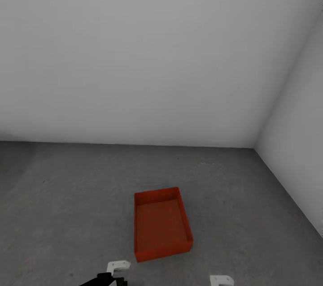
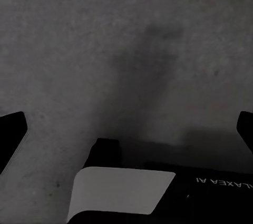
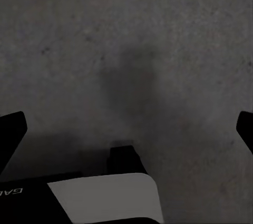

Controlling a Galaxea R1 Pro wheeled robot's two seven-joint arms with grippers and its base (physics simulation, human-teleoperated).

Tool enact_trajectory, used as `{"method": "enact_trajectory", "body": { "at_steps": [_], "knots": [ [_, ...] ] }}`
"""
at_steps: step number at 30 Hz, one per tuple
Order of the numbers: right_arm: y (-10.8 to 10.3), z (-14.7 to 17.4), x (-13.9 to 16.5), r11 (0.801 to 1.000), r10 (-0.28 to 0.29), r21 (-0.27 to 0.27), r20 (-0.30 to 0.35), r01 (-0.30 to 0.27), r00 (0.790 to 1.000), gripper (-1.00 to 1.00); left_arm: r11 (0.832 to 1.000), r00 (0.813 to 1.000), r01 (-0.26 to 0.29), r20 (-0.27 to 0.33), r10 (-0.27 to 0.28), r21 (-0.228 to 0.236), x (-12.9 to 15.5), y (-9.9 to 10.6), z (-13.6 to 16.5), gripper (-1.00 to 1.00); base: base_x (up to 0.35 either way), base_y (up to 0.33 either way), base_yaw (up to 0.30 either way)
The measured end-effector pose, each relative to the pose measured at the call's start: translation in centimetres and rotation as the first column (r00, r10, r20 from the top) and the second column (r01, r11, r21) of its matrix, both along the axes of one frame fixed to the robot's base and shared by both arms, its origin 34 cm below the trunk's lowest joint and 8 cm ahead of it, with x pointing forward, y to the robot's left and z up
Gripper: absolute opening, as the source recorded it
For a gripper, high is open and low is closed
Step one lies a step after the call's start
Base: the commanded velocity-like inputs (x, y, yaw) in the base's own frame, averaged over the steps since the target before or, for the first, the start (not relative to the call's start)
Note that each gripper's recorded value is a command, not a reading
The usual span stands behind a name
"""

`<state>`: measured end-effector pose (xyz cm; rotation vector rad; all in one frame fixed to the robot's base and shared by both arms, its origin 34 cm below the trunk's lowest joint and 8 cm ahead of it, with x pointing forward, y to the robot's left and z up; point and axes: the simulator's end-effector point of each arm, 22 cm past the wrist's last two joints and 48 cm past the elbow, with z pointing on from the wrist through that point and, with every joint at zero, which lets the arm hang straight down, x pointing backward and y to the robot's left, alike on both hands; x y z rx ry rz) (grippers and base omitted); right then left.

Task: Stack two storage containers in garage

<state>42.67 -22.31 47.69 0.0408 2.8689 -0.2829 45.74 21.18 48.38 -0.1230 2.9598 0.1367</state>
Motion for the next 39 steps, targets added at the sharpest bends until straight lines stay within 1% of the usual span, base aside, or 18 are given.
{"method": "enact_trajectory", "body": {
  "at_steps": [2, 5, 8, 13, 18, 24, 39],
  "knots": [
    [0.0, 0.1, 0.0, 1.000, 0.000, 0.000, 0.003, 0.000, 1.000, 1.00, 1.000, 1.000, -0.003, 0.005, 0.003, 0.006, 0.1, 0.5, 0.1, 1.00, 0.000, 0.000, -0.065],
    [0.0, -0.3, -1.6, 1.000, 0.000, -0.001, -0.013, 0.000, 1.000, 1.00, 1.000, 0.998, -0.016, 0.054, 0.015, 0.023, 1.1, 1.9, 0.3, 1.00, 0.000, 0.000, -0.065],
    [-0.1, -0.4, -2.3, 1.000, 0.000, -0.001, -0.019, 0.000, 1.000, 1.00, 0.999, 0.995, -0.028, 0.093, 0.024, 0.035, 1.6, 2.9, 0.5, 1.00, 0.000, 0.000, -0.065],
    [-0.1, -0.2, -2.0, 1.000, 0.001, -0.001, -0.002, -0.001, 1.000, 1.00, 0.999, 0.995, -0.030, 0.094, 0.026, 0.041, 0.3, 3.2, 0.2, 1.00, 0.000, 0.000, -0.065],
    [-0.3, 0.0, -1.8, 1.000, -0.002, -0.003, 0.006, 0.002, 1.000, 1.00, 0.999, 0.995, -0.029, 0.096, 0.025, 0.045, 0.3, 3.3, 0.3, 1.00, 0.000, 0.000, -0.029],
    [-0.3, 0.0, -1.7, 1.000, -0.001, -0.003, 0.008, 0.001, 1.000, 1.00, 0.998, 0.995, -0.032, 0.099, 0.026, 0.060, 0.3, 4.3, 0.4, 1.00, 0.000, 0.000, -0.003],
    [-0.1, 0.2, -1.6, 1.000, -0.001, -0.001, 0.013, 0.001, 1.000, 1.00, 0.998, 0.994, -0.031, 0.104, 0.025, 0.056, 0.5, 4.3, 0.5, 1.00, 0.000, 0.000, 0.020]
  ]
}}
